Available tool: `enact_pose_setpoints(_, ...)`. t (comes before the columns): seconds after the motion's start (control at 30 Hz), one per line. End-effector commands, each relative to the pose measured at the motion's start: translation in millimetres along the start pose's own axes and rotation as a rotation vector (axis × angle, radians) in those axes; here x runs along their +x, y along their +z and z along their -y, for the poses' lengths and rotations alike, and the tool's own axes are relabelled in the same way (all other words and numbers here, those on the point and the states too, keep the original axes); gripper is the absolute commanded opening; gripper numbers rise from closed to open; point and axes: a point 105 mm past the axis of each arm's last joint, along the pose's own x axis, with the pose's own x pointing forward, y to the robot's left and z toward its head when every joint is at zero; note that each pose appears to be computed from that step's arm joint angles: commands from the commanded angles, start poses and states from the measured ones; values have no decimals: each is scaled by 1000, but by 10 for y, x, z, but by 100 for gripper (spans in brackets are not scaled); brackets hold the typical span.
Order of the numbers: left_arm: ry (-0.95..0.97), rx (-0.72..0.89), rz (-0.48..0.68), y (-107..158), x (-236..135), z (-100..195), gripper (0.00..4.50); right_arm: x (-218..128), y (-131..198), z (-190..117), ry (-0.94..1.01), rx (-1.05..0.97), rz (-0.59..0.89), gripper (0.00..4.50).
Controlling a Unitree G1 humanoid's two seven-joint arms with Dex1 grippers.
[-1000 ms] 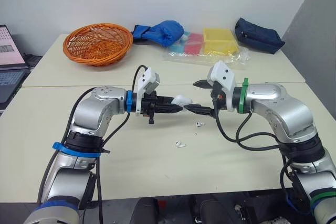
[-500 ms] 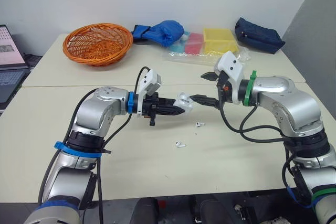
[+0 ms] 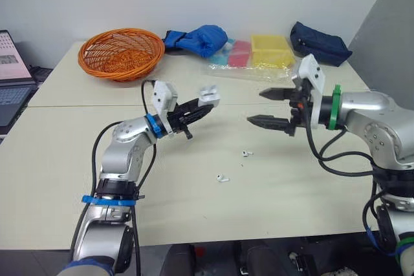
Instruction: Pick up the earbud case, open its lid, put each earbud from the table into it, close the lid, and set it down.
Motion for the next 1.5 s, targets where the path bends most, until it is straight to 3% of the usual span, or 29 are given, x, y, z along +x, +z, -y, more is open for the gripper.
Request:
enact_pose_setpoints(0.03, 74, 48, 98, 177, -88, -48, 75, 63, -63, -127, 64, -18, -11, 448)
enact_pose_setpoints(0.2, 160, 90, 122, 138, -277, -42, 75, 321, -487, -368, 142, -102, -124, 448)
enact_pose_setpoints(0.4, 160, 103, 114, 124, -307, 66, 75, 514, -755, -618, 229, -108, -152, 448)
enact_pose_setpoints(0.63, 165, 110, 117, 130, -331, 124, 75, 783, -971, -635, 227, -149, -160, 448)
enact_pose_setpoints(1.17, 168, 142, 104, 174, -305, 101, 75, 1002, -1222, -649, 210, -205, -195, 448)
enact_pose_setpoints(1.27, 152, 137, 110, 195, -276, 123, 75, 994, -1311, -647, 214, -179, -245, 389)
enact_pose_setpoints(1.5, 142, 133, 111, 199, -265, 122, 75, 1010, -1295, -664, 216, -171, -252, 143)
